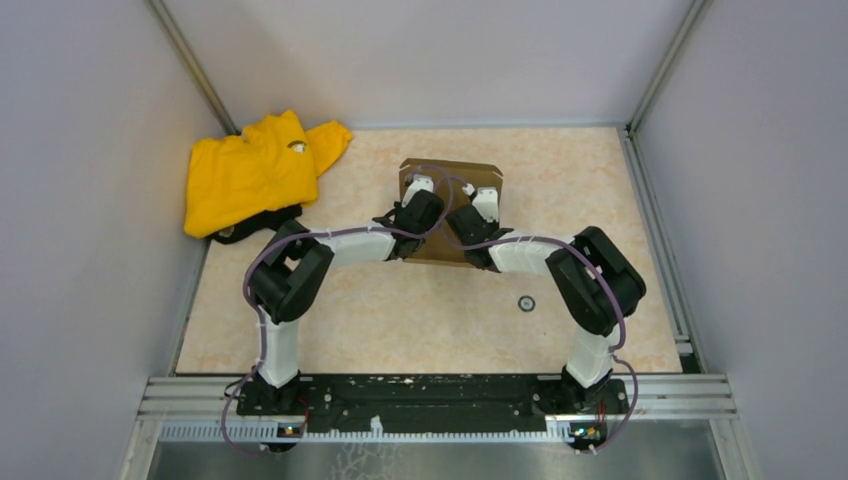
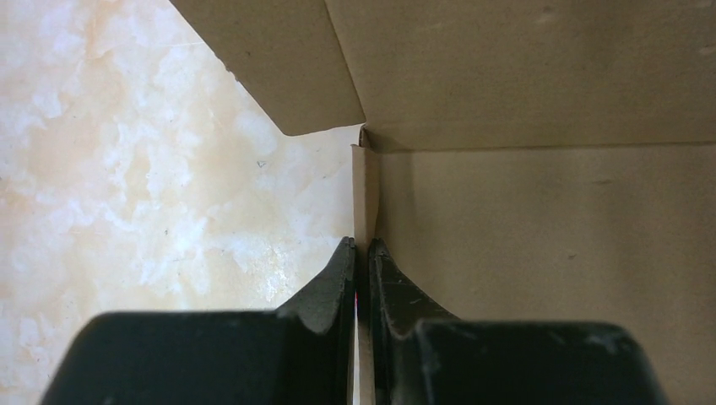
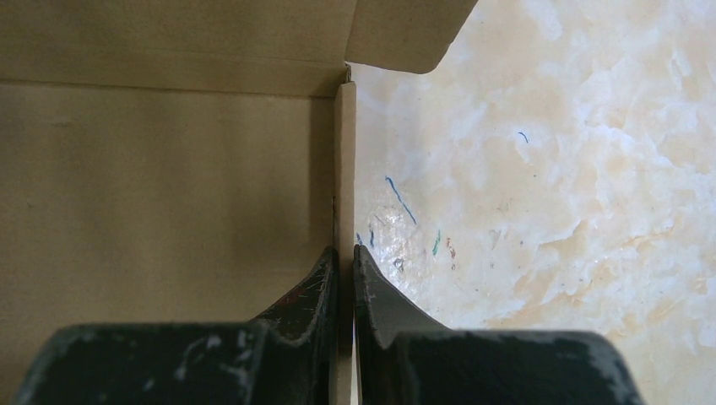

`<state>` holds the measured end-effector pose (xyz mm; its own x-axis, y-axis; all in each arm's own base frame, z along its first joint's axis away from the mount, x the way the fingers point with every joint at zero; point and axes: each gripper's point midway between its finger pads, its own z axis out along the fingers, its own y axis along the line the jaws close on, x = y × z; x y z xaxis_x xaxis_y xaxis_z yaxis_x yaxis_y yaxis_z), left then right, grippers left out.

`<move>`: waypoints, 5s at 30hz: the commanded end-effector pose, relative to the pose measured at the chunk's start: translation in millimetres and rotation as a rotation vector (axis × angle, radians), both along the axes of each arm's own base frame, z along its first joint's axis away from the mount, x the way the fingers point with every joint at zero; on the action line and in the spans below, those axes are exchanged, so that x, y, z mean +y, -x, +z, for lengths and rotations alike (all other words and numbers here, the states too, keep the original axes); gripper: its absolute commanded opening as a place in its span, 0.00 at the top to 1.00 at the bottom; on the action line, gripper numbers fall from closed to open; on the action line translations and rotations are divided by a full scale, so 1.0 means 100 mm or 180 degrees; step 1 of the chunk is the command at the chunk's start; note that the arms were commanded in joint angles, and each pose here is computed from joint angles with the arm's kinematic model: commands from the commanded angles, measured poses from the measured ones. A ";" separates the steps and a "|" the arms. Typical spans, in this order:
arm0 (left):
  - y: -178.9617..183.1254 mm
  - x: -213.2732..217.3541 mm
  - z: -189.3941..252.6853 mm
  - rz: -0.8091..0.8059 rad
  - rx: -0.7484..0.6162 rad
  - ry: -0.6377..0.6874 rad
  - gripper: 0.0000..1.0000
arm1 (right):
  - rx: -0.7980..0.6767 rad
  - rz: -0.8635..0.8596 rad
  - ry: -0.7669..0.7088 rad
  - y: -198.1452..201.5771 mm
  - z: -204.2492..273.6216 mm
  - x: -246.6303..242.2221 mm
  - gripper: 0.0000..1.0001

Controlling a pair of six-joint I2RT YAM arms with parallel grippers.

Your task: Fold the paper box

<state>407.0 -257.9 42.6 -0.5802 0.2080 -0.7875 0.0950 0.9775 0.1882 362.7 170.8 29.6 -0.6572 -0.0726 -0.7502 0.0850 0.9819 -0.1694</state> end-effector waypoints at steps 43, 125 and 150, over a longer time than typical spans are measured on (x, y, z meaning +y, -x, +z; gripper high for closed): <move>0.30 0.04 1.16 -0.0253 -0.0415 0.0570 0.33 | -0.0652 0.0422 -0.0420 0.21 1.40 -0.01 0.32; 1.31 0.48 0.81 -0.0161 0.0349 0.1165 0.01 | 0.1143 -0.0562 -0.0699 1.81 -0.40 -0.75 0.57; 1.22 0.50 0.74 -0.0094 0.0324 0.1011 0.01 | 0.1041 -0.0423 -0.0521 1.36 -0.28 -0.52 0.80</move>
